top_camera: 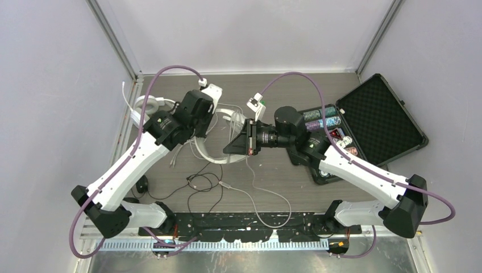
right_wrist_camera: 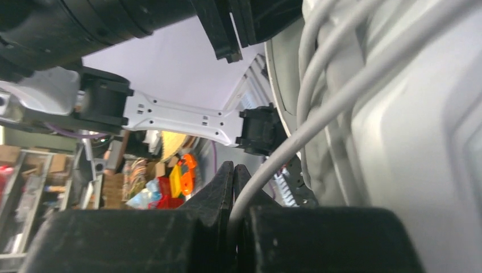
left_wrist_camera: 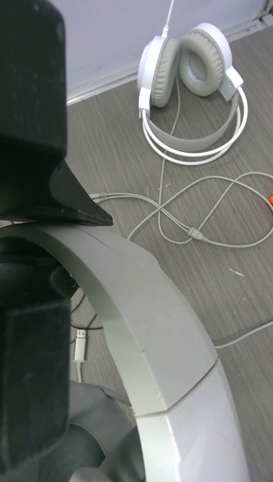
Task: Wrap the headphones
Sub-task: Wrap the headphones cable around the headphones.
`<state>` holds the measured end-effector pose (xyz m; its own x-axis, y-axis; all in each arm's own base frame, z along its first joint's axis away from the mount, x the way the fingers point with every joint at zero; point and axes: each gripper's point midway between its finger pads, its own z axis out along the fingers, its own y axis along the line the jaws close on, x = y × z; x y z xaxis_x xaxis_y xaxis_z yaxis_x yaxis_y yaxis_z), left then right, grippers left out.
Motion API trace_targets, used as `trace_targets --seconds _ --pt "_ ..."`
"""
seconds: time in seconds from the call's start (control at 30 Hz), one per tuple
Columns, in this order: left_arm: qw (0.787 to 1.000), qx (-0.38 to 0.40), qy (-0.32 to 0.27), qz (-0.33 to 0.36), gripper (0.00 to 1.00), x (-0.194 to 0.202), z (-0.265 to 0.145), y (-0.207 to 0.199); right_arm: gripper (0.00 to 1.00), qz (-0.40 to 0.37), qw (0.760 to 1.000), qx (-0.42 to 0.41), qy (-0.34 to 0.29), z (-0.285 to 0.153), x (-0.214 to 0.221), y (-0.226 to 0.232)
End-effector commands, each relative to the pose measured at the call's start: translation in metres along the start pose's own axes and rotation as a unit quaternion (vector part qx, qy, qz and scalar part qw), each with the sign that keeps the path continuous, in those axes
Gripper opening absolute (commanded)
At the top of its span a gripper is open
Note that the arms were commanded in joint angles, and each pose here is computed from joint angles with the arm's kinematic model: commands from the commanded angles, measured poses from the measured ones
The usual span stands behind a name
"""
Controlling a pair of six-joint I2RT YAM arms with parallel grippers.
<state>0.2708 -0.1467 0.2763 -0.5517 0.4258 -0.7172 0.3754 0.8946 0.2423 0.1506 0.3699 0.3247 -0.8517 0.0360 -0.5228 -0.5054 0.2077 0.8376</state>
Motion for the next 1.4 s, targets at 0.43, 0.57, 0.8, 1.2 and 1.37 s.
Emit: trace_targets --seconds 0.43,0.57,0.8,1.2,1.37 --pt "0.971 -0.034 -0.081 -0.222 0.0 -0.071 -0.008 0.017 0.08 -0.153 0.986 0.053 -0.049 -0.014 0.008 -0.02" --pt "0.958 -0.017 -0.099 -0.268 0.0 -0.079 -0.011 0.023 0.08 -0.163 0.983 0.063 -0.05 -0.012 0.014 -0.03" --pt "0.933 0.019 -0.134 -0.334 0.0 -0.089 -0.019 0.031 0.01 -0.187 0.978 0.061 -0.065 -0.009 0.019 -0.04" --pt "0.924 0.006 -0.148 -0.353 0.0 -0.092 -0.013 0.041 0.01 -0.225 0.973 0.044 -0.017 0.006 0.048 -0.03" --pt "0.926 0.002 -0.142 -0.349 0.0 -0.09 -0.006 0.041 0.01 -0.24 0.969 0.058 0.009 0.009 0.059 -0.035"
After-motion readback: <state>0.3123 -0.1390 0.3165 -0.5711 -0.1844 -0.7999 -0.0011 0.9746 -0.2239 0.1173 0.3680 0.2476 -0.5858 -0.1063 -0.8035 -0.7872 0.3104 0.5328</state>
